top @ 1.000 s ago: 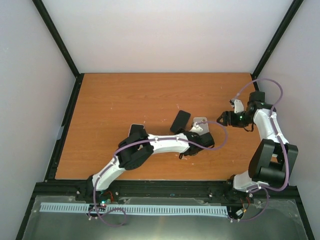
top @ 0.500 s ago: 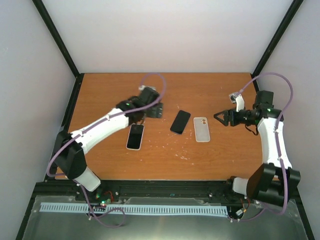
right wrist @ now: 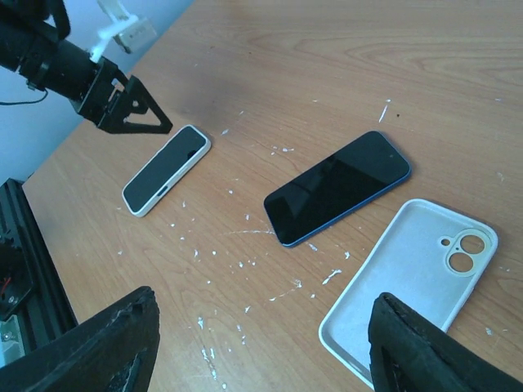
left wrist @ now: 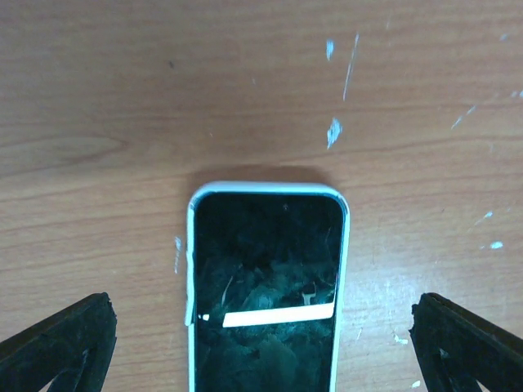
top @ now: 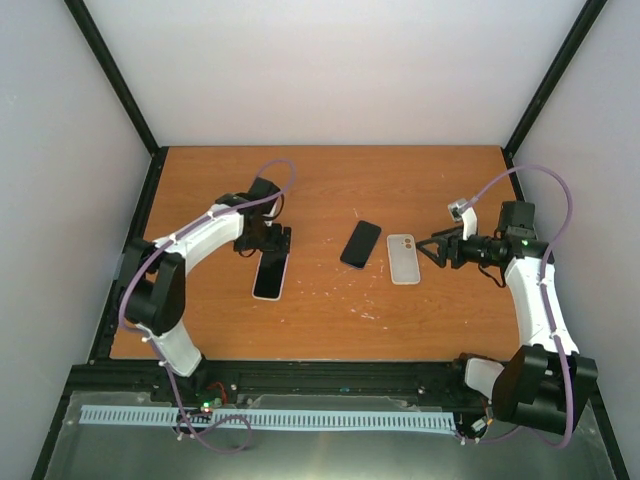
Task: Take the phone out of the phone case
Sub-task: Pick up the phone at the center of the board.
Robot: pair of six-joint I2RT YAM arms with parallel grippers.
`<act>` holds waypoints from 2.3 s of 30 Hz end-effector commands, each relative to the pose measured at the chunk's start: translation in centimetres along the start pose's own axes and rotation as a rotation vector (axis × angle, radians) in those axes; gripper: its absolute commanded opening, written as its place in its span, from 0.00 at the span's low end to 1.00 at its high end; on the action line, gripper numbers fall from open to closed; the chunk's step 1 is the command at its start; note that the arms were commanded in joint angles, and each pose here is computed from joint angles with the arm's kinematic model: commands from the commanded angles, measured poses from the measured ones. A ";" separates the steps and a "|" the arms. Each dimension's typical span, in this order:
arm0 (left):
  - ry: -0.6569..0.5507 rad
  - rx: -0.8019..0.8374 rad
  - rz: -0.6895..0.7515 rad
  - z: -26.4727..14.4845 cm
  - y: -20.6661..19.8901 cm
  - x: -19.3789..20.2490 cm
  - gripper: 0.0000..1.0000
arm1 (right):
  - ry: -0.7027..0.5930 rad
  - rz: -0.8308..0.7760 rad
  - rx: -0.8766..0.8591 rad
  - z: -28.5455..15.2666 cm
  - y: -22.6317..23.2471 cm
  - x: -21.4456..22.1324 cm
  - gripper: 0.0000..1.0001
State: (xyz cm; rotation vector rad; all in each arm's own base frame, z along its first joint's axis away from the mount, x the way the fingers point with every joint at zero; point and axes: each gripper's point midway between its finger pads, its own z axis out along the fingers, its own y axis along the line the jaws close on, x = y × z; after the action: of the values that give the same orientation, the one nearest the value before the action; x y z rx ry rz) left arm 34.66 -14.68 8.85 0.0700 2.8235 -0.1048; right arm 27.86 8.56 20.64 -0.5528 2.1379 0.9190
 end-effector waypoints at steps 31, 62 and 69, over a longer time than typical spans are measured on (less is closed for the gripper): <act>0.249 -0.018 0.051 6.9 -0.4 2.6 0.99 | -0.023 -0.046 -0.001 -0.2 0.7 -0.1 0.70; -0.241 0.556 -0.017 -12.0 -12.3 -8.8 0.49 | 0.159 -0.221 -0.146 4.2 8.1 -0.5 0.68; -0.390 0.713 -0.046 -17.9 -15.5 -11.0 0.49 | 0.262 -0.290 -0.296 7.4 14.4 -1.6 0.68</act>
State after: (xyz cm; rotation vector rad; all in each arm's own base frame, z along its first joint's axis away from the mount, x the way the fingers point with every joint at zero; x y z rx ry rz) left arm 38.71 -26.24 24.07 0.1197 2.4493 -0.8137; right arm 23.98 21.08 23.84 -1.0997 2.0539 1.0193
